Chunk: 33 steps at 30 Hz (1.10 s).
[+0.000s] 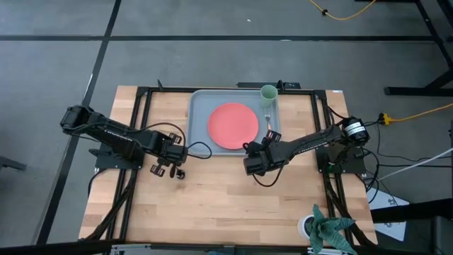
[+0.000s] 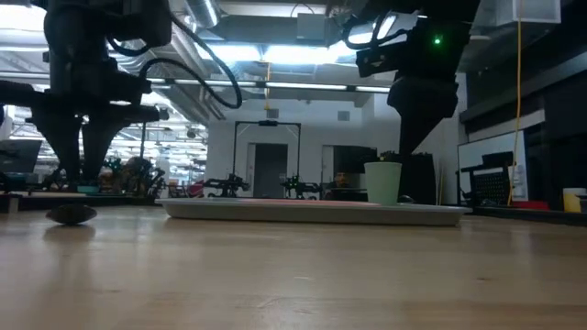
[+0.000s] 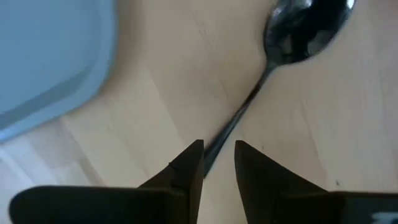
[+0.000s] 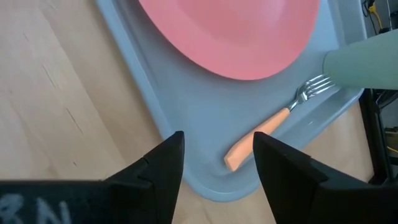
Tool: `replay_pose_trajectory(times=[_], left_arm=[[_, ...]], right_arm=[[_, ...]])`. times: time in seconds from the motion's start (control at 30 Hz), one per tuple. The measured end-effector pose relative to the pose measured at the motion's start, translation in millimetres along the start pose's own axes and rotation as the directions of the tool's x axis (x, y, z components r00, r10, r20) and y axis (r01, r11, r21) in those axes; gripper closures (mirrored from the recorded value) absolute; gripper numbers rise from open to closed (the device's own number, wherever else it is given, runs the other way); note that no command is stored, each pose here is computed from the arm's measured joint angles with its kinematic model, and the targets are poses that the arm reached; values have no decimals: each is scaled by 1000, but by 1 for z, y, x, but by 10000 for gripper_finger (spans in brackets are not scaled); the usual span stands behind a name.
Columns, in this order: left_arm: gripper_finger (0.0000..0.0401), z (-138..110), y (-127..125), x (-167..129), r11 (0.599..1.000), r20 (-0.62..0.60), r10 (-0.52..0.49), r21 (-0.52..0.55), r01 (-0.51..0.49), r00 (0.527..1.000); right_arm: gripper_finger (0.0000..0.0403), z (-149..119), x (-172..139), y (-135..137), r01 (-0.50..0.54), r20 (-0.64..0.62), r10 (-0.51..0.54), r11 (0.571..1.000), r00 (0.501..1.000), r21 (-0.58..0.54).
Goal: Pick and place plate/cup/fork/spoon on tray
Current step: Put the black spoon on the blue tray on the left side of the orange plate
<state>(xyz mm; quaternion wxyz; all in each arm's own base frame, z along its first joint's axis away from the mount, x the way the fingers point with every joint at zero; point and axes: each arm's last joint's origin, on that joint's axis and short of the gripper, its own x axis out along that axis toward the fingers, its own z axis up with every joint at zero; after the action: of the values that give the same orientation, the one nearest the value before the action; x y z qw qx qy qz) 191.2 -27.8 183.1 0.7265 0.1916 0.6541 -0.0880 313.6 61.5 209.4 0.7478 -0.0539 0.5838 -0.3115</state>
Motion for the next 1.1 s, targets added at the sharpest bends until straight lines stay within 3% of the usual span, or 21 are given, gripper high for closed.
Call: replay_pose_trajectory(times=[0.27, 0.83, 0.93, 1.1], left_arm=[[316, 10, -10, 22, 992, 32, -60, 114, 56, 998], [317, 20, -15, 53, 987, -88, -75, 138, 87, 993], [331, 21, -15, 53, 987, -83, -74, 138, 85, 994], [390, 24, -15, 52, 992, -70, -85, 84, 90, 994]], right_arm=[[207, 0, 0, 0, -3, 4, 3, 1000, 1000, 2], [207, -2, 0, -1, 10, -15, -11, 1000, 1000, -18], [207, -2, 0, -1, 11, -15, -11, 1000, 1000, -21], [207, -2, 0, -1, 11, -15, -11, 999, 1000, -41]])
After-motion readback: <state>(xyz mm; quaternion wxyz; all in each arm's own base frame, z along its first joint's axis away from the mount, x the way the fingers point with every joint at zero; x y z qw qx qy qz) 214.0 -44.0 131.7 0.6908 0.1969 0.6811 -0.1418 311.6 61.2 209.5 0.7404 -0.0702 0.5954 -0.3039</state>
